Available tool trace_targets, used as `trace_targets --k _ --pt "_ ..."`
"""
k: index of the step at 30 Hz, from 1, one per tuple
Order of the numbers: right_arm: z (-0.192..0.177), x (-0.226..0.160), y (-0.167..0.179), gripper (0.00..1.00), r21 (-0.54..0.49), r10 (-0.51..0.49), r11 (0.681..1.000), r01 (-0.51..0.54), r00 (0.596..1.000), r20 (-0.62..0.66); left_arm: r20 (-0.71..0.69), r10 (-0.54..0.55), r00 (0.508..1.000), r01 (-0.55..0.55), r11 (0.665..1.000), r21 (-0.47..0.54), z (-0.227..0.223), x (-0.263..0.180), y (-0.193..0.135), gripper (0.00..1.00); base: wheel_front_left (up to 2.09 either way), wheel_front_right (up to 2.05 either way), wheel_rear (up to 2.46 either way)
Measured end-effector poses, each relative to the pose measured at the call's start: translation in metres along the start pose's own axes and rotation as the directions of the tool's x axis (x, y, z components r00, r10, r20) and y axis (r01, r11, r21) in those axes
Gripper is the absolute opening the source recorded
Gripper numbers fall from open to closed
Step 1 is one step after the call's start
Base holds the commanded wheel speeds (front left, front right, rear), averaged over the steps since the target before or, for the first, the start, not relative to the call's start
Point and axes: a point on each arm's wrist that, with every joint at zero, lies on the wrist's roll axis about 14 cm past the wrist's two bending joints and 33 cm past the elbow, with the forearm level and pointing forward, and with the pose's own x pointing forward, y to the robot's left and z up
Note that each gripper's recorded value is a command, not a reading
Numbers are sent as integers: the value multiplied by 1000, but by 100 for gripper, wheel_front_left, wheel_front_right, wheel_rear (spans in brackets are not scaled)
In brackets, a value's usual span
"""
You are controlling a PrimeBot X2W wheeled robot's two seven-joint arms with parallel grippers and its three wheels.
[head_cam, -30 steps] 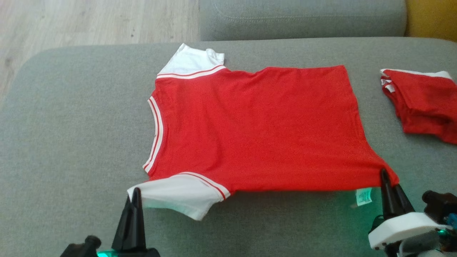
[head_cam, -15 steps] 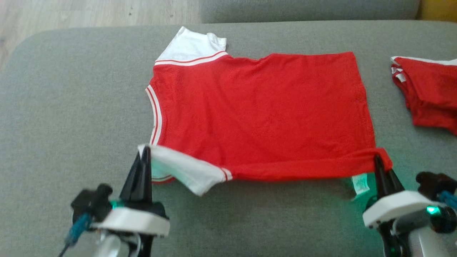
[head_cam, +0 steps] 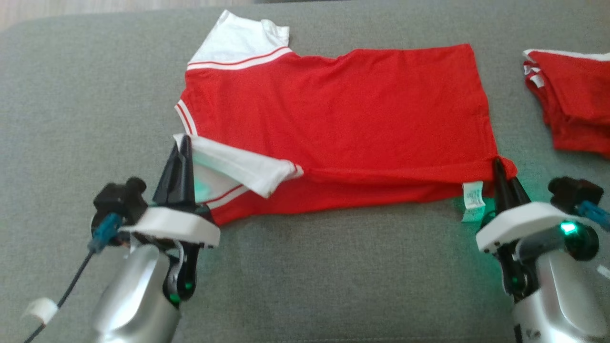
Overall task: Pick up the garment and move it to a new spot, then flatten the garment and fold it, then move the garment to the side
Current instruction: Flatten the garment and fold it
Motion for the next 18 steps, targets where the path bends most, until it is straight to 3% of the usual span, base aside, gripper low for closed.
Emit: trace_targets --k 2,3,4,5,7,8,9,18 --pt "-2 6 1 13 3 2 1000 -2 1000 -11 -4 8 1000 -8 1000 2 -2 7 3 0 0 0 0" --pt "-2 6 1 30 3 2 1000 -2 1000 -11 -4 8 1000 -8 1000 2 -2 7 3 0 0 0 0" --pt "-2 9 2 73 4 3 1000 -3 1000 -16 -8 13 1000 -13 1000 2 -3 11 5 0 0 0 0" --pt "-2 13 3 100 4 5 1000 -5 1000 -20 -10 16 1000 -16 1000 0 -5 14 6 0 0 0 0" --pt "0 20 6 100 3 14 1000 -14 1000 -24 -17 27 999 -27 1000 -12 -8 19 9 44 0 0 0" --pt "2 24 9 100 1 23 1000 -23 999 -25 -22 33 999 -33 999 -13 -9 22 10 95 0 0 0" --pt "5 27 13 100 5 32 999 -32 999 -24 -25 34 999 -35 999 -17 -10 24 11 100 0 0 0" --pt "43 55 28 100 -5 62 998 -62 998 33 2 49 999 -49 998 -33 -2 32 19 100 0 0 0"
